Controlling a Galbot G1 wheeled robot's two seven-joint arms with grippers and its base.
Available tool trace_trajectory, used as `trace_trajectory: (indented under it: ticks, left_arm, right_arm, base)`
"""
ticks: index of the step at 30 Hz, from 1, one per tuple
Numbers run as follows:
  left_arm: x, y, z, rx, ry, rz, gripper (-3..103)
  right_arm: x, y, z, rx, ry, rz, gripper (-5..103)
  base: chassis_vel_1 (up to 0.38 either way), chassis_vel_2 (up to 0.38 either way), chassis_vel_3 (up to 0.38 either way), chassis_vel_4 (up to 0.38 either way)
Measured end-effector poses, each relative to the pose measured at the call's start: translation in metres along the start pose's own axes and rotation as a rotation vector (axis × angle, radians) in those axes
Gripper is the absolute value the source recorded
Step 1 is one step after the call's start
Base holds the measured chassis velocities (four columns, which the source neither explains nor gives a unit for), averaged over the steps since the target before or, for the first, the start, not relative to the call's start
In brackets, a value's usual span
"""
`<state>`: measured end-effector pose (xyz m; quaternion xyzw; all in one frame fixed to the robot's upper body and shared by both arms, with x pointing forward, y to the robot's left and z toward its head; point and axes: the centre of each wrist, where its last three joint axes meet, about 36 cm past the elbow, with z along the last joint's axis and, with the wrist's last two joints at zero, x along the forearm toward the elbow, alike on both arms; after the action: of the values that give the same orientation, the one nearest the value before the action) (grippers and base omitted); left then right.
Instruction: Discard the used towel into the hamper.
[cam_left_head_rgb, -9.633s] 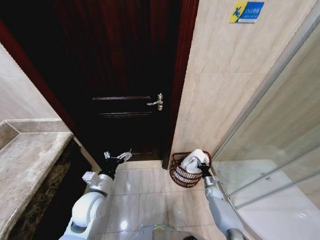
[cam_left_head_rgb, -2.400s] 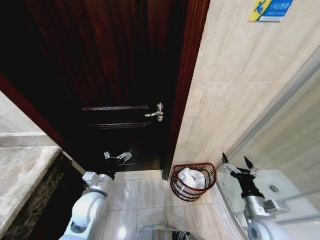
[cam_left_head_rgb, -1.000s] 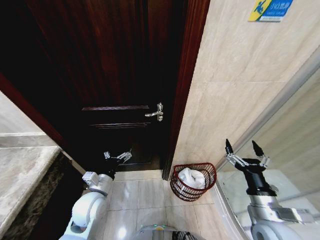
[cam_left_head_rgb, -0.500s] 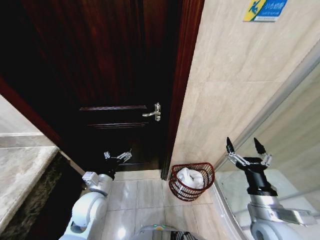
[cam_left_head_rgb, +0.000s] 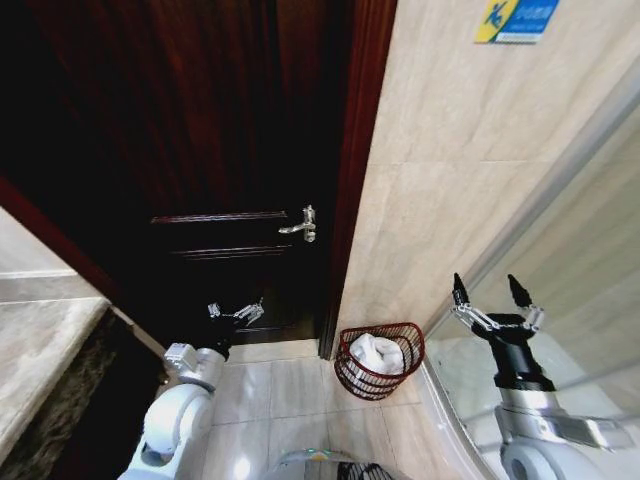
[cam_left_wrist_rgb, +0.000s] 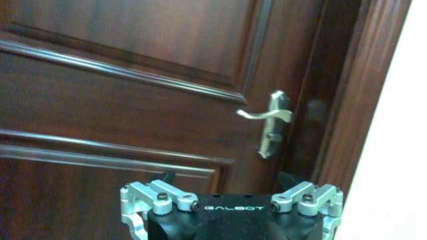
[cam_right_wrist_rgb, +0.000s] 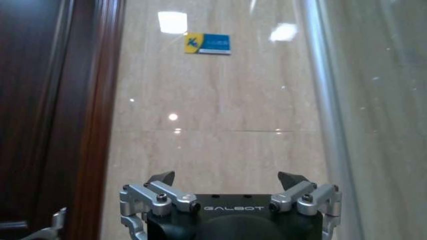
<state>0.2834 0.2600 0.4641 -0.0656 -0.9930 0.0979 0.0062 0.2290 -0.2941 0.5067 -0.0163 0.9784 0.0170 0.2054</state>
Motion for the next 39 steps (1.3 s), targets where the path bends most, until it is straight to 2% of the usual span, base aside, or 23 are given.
trace_trajectory:
  ticks: [39]
  left_arm:
    - [0.0, 0.0, 0.0, 0.0, 0.0, 0.0, 100]
  right_arm:
    - [-0.0069, -0.0014, -0.0002, 0.029, -0.033, 0.029, 100]
  base:
    - [-0.114, -0.12, -0.11, -0.114]
